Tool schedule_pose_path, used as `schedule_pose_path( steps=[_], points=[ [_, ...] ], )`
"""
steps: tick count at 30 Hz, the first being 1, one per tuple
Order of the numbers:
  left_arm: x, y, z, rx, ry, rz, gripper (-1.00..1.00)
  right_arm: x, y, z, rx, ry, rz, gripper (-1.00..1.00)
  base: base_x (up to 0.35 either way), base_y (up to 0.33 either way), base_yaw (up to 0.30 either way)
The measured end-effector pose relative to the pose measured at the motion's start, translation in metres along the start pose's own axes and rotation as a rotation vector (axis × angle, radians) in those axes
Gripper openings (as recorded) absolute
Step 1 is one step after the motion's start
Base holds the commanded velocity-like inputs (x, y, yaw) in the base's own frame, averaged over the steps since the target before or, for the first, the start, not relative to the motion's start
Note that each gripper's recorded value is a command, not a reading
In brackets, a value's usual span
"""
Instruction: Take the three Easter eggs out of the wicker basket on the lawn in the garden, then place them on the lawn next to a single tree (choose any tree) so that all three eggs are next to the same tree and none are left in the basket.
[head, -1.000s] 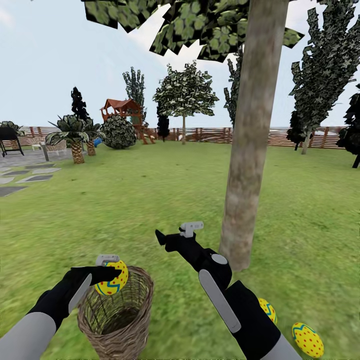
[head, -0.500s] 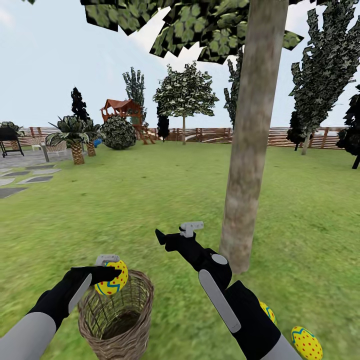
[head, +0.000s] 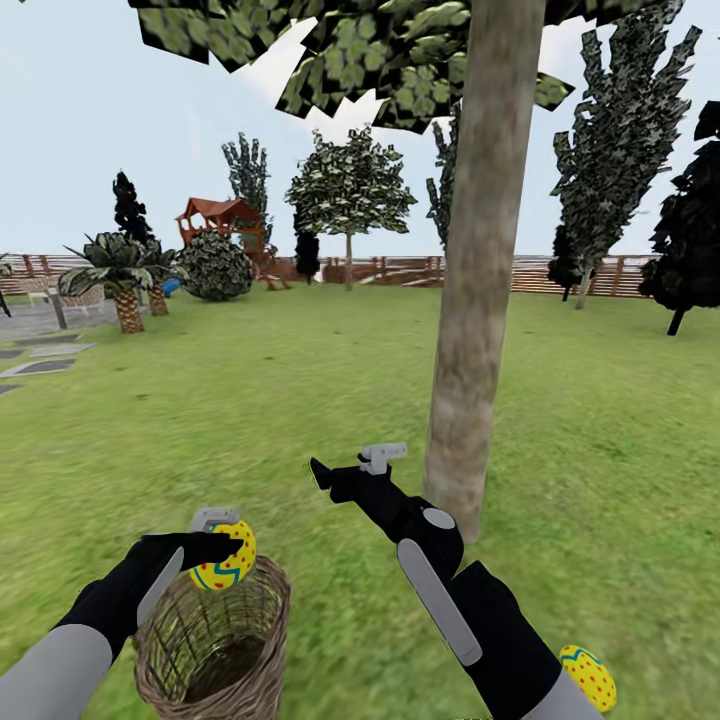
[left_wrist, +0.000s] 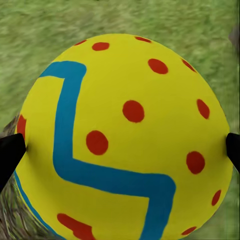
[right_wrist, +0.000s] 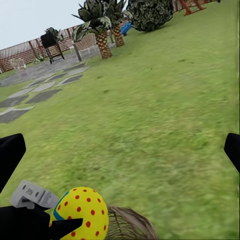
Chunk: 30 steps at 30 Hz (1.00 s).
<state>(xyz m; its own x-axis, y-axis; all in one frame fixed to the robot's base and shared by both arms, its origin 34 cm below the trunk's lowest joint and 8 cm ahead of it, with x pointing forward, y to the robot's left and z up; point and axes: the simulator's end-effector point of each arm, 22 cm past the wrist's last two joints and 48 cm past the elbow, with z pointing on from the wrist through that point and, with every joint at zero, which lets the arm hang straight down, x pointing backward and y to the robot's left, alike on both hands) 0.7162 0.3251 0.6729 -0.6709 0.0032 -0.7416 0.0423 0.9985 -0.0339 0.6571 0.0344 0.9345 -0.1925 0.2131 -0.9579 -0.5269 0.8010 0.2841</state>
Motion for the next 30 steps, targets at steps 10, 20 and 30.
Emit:
schedule_pose_path(
  steps=[10,20,30],
  points=[
    [-0.019,-0.001,-0.013,0.0,-0.005,0.001,-1.0,-0.022,0.005,0.001,-0.001,-0.003,-0.002,1.0,0.0,0.0,-0.271],
    [-0.038,-0.001,-0.026,0.0,-0.011,0.001,-1.0,-0.043,0.011,0.001,-0.002,-0.008,-0.005,1.0,0.0,0.0,-0.272],
    [-0.056,-0.002,-0.04,-0.001,-0.017,0.003,-1.0,-0.061,0.016,0.001,-0.001,-0.005,-0.009,1.0,0.0,0.0,-0.272]
  ],
)
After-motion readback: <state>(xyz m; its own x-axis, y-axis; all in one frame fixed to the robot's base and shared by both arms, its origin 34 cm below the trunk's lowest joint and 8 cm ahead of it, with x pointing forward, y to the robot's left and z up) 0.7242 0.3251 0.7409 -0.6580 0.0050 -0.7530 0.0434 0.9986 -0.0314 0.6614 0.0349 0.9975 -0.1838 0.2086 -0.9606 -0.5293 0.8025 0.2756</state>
